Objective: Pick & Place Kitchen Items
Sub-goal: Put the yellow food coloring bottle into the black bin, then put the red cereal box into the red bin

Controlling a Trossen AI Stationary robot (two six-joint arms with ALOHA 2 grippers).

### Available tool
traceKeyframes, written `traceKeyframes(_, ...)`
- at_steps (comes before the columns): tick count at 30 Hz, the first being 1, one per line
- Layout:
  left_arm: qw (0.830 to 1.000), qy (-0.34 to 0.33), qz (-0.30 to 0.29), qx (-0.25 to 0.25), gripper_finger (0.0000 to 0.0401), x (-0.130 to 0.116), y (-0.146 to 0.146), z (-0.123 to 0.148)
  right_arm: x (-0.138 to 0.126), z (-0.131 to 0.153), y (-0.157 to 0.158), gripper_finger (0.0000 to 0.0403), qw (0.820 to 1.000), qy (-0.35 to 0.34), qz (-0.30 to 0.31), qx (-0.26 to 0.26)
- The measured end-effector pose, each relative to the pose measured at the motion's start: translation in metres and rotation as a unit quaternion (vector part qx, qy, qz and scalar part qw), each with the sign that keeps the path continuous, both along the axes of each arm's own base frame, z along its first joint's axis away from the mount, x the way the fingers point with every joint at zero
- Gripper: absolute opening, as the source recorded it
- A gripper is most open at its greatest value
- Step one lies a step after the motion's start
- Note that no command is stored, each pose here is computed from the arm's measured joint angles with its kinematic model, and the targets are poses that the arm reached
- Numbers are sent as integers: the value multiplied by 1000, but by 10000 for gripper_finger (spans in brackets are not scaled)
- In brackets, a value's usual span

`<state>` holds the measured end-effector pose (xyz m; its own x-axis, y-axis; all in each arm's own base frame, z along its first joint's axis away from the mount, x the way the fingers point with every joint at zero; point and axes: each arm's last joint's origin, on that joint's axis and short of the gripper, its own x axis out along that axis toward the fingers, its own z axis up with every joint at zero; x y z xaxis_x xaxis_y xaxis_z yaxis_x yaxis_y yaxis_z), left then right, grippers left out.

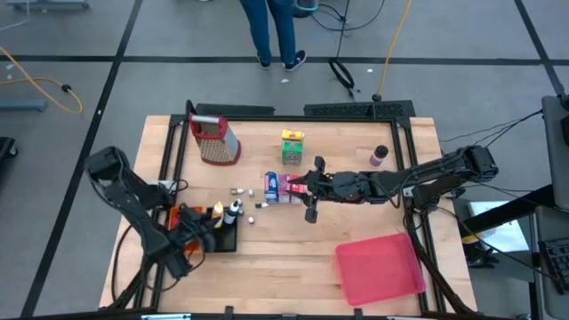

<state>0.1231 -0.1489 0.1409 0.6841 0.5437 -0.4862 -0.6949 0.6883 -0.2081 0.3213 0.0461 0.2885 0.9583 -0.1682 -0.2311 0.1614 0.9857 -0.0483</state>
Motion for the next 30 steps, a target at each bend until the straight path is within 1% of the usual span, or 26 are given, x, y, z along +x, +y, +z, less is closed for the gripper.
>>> traceKeyframes(3,1000,2,9,8,71,2,1,-4,0,0,0,116,1000,0,0,0)
traceKeyframes(6,1000,-5,15,11,86,4,3,-4,0,0,0,116,1000,0,0,0)
traceKeyframes(8,1000,-13,16,11,108,6,2,-4,0,0,0,116,1000,0,0,0)
traceKeyframes(14,1000,0,21,5,190,7,3,-5,0,0,0,116,1000,0,0,0)
traceKeyframes(19,1000,5,17,7,235,8,3,-5,0,-1,0,116,1000,-4,0,1)
traceKeyframes(23,1000,-9,16,-5,251,8,3,0,-1,-7,0,116,1000,-5,0,1)
traceKeyframes(27,1000,-22,13,-9,251,6,6,8,-1,-6,0,116,1000,-7,0,1)
traceKeyframes(30,1000,-23,12,-1,251,4,10,14,-1,-6,0,116,1000,-7,0,1)
